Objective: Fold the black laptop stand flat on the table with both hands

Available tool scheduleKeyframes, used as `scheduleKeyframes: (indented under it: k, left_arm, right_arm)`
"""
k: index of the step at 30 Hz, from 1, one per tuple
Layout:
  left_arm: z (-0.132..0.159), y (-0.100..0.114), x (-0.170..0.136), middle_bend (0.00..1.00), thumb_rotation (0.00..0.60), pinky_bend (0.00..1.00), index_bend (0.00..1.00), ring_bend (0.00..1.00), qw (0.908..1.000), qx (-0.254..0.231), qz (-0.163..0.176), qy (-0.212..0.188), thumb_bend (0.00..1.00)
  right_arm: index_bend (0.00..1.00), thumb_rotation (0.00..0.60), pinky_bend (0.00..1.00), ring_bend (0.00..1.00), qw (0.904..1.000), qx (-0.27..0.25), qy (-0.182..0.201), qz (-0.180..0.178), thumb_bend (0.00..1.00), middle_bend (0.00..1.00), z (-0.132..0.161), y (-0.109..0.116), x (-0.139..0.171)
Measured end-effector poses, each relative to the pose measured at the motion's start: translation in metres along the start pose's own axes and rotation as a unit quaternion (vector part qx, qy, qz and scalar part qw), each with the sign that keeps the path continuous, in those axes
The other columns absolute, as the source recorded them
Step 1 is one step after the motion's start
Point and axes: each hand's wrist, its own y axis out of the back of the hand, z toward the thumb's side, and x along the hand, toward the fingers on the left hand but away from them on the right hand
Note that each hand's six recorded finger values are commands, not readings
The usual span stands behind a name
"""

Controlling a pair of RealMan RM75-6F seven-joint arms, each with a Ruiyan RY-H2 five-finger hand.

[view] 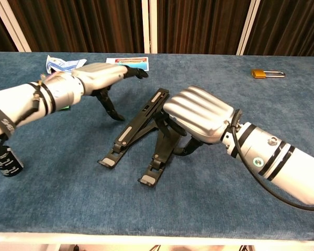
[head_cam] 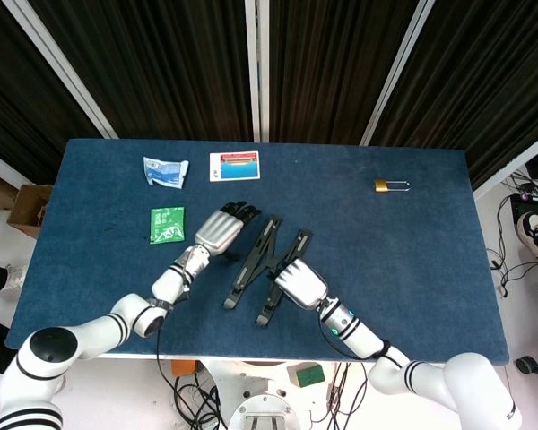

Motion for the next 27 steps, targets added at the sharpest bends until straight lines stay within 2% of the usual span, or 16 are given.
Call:
scheduleKeyframes:
  k: [2, 3, 4, 6, 9, 12, 16, 18, 21, 27]
  left_arm:
    - [-0.006, 0.008, -0.008, 0.09, 0.600, 0.13, 0.09, 0.05, 0.9999, -0.005, 0.011, 0.004, 0.02]
    - [-0.010, 0.014, -0.015, 0.09, 0.600, 0.13, 0.09, 0.05, 0.9998, -0.009, 0.018, 0.007, 0.02]
    - [-0.013, 0.018, -0.021, 0.09, 0.600, 0.12, 0.09, 0.05, 0.9996, -0.013, 0.024, 0.010, 0.02]
    - [-0.021, 0.030, -0.036, 0.09, 0.600, 0.12, 0.09, 0.05, 0.9989, -0.021, 0.039, 0.016, 0.02]
    - [-0.034, 0.046, -0.064, 0.09, 0.600, 0.11, 0.09, 0.04, 0.9971, -0.032, 0.062, 0.031, 0.02]
    - [-0.051, 0.059, -0.096, 0.09, 0.600, 0.11, 0.09, 0.03, 0.9943, -0.034, 0.084, 0.055, 0.02]
    - [-0.068, 0.065, -0.133, 0.09, 0.600, 0.11, 0.09, 0.03, 0.9908, -0.039, 0.097, 0.086, 0.02]
    - [-0.073, 0.067, -0.148, 0.09, 0.600, 0.11, 0.09, 0.03, 0.9893, -0.044, 0.100, 0.097, 0.02]
    - [-0.081, 0.069, -0.164, 0.09, 0.600, 0.11, 0.09, 0.03, 0.9871, -0.046, 0.105, 0.111, 0.02]
    - [-0.091, 0.071, -0.177, 0.09, 0.600, 0.11, 0.09, 0.03, 0.9842, -0.052, 0.112, 0.127, 0.02]
  right_arm:
    - [0.22, 0.600, 0.50, 0.37, 0.9998, 0.002, 0.014, 0.012, 0.00, 0.46, 0.000, 0.006, -0.001]
    - [0.11, 0.600, 0.38, 0.27, 0.9995, 0.004, 0.024, 0.023, 0.00, 0.37, 0.001, 0.010, -0.002]
    - [0.05, 0.600, 0.29, 0.20, 0.9990, 0.005, 0.031, 0.032, 0.00, 0.29, 0.002, 0.014, -0.003]
    - [0.00, 0.600, 0.12, 0.05, 0.9969, 0.010, 0.049, 0.061, 0.00, 0.12, 0.006, 0.021, -0.005]
    - [0.00, 0.600, 0.02, 0.00, 0.9904, 0.023, 0.074, 0.115, 0.00, 0.02, 0.013, 0.028, -0.010]
    - [0.00, 0.600, 0.00, 0.00, 0.9808, 0.042, 0.089, 0.169, 0.00, 0.00, 0.012, 0.030, -0.019]
    - [0.00, 0.600, 0.00, 0.00, 0.9691, 0.070, 0.101, 0.214, 0.00, 0.00, 0.013, 0.030, -0.035]
    - [0.00, 0.600, 0.00, 0.00, 0.9641, 0.091, 0.107, 0.225, 0.00, 0.00, 0.012, 0.028, -0.044]
    - [0.00, 0.600, 0.00, 0.00, 0.9619, 0.107, 0.106, 0.228, 0.00, 0.00, 0.010, 0.024, -0.055]
    - [0.00, 0.600, 0.00, 0.00, 0.9596, 0.104, 0.103, 0.240, 0.00, 0.04, 0.012, 0.017, -0.070]
